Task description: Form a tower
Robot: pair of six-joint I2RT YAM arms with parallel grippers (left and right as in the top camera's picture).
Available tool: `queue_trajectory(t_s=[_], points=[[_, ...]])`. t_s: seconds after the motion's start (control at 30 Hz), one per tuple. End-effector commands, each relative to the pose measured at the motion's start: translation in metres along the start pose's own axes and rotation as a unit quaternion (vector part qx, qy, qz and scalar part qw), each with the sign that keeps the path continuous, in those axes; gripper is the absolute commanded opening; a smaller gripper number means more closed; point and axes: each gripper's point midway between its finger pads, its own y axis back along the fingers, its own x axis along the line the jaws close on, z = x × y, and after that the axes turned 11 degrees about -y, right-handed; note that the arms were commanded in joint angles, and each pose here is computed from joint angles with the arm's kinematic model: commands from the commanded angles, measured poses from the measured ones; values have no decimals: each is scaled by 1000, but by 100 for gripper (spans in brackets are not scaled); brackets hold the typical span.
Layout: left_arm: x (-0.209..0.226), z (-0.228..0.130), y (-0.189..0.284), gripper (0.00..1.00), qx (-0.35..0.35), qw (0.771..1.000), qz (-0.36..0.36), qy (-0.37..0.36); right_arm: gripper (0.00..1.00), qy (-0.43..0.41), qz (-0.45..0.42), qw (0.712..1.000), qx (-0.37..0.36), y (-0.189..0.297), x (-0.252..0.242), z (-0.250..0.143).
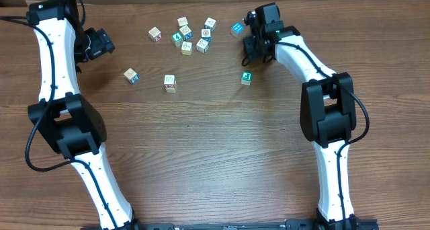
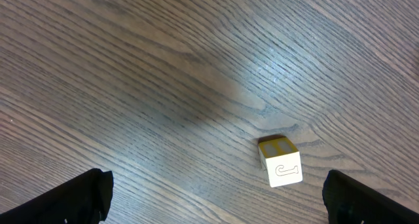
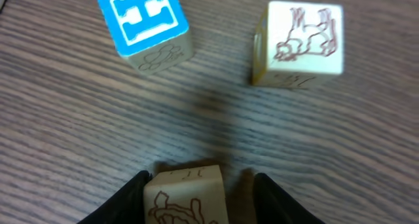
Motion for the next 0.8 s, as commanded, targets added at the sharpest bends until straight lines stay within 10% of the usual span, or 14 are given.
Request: queue_trajectory(t_s=[0.0,0.77], points=[[0,6,14,99,-19,1000,-2,11,49,4,-10,1000,-10,7,-5,6],[0,6,14,100,-19,1000,-2,11,26,7,32,998,-44,99,69,34]])
